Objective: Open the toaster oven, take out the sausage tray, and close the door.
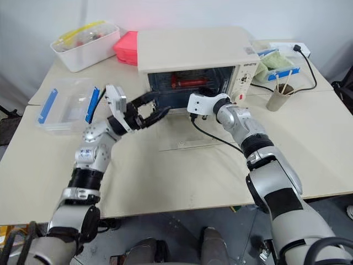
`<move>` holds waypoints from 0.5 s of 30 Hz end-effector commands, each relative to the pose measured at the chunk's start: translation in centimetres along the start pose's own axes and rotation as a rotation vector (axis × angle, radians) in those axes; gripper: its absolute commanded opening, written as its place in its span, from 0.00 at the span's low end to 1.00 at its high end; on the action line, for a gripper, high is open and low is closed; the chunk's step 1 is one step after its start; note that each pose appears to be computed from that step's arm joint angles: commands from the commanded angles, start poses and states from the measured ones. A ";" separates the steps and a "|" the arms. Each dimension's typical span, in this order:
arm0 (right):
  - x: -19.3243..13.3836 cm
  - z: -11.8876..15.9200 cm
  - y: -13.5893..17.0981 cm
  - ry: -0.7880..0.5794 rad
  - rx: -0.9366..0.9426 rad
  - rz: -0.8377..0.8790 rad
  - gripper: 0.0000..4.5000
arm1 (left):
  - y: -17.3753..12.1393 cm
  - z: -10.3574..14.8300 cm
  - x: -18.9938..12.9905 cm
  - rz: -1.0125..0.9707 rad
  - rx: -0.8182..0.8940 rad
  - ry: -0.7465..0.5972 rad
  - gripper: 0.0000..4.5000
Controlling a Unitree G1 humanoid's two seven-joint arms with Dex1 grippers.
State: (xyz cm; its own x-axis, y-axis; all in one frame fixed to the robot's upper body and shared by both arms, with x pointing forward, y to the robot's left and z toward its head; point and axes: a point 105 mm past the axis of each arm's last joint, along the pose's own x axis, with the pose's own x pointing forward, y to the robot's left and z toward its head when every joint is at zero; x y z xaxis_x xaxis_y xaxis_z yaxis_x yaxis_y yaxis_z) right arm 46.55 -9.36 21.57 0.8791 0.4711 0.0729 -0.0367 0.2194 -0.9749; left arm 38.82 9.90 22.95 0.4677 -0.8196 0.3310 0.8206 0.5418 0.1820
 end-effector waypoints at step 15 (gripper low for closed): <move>-3.3 1.1 0.0 -0.063 0.097 0.013 0.09 | 1.7 1.0 0.8 -0.020 0.019 -0.022 0.84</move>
State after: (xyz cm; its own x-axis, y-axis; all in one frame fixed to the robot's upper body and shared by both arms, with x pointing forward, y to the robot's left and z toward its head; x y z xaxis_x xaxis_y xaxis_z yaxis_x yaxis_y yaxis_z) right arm 43.45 -10.29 20.49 0.8583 0.5113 0.0437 -0.1211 0.2845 -0.9510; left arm 40.42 10.36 22.68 0.4635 -0.8271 0.3181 0.8356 0.5274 0.1537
